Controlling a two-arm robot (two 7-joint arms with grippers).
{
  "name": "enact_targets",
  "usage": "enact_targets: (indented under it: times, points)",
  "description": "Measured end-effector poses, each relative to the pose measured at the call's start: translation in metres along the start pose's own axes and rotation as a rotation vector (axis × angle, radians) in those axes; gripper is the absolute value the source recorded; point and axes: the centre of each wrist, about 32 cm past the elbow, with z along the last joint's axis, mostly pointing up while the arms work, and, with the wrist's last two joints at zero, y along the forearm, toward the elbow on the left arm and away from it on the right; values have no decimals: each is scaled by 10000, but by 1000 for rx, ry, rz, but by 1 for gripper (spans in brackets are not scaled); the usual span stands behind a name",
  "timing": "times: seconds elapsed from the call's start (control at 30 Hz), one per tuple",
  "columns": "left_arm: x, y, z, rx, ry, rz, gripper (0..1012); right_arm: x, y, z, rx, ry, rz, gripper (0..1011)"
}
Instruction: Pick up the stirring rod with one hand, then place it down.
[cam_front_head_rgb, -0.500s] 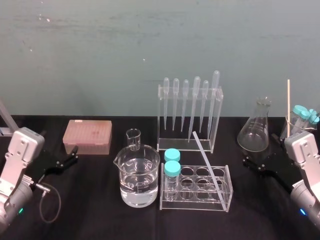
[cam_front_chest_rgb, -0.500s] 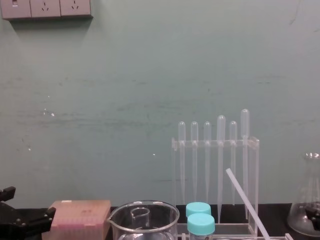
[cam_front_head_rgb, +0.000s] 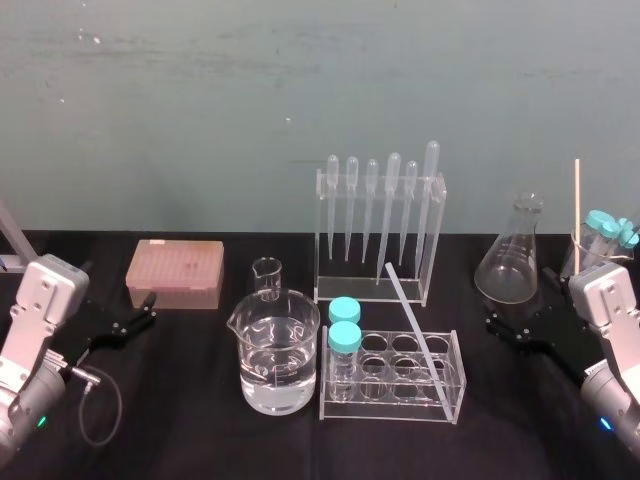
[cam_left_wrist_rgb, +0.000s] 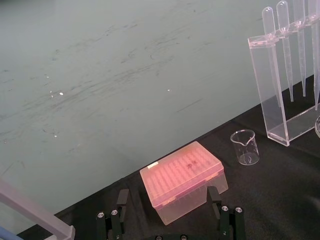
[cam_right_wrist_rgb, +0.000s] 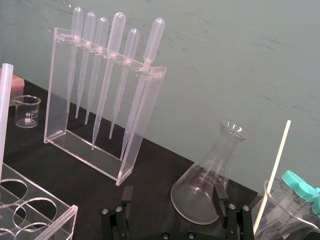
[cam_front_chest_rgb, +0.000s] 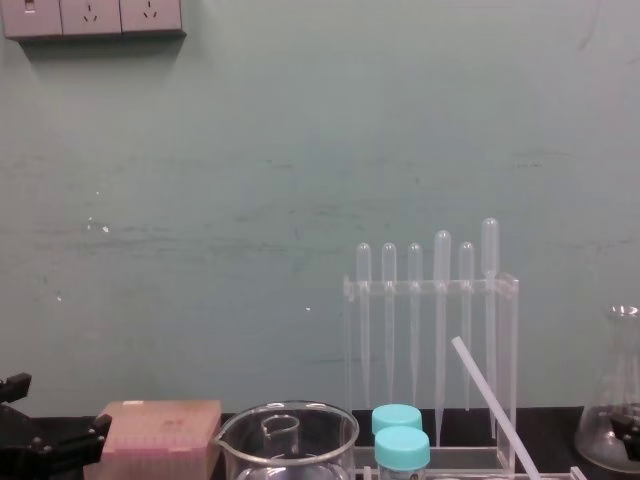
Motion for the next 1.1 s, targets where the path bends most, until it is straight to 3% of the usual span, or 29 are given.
enact_targets:
  times: [1.1]
  points:
    - [0, 0, 0, 0, 0, 0, 1000, 0, 0, 0, 0, 0, 0, 1003]
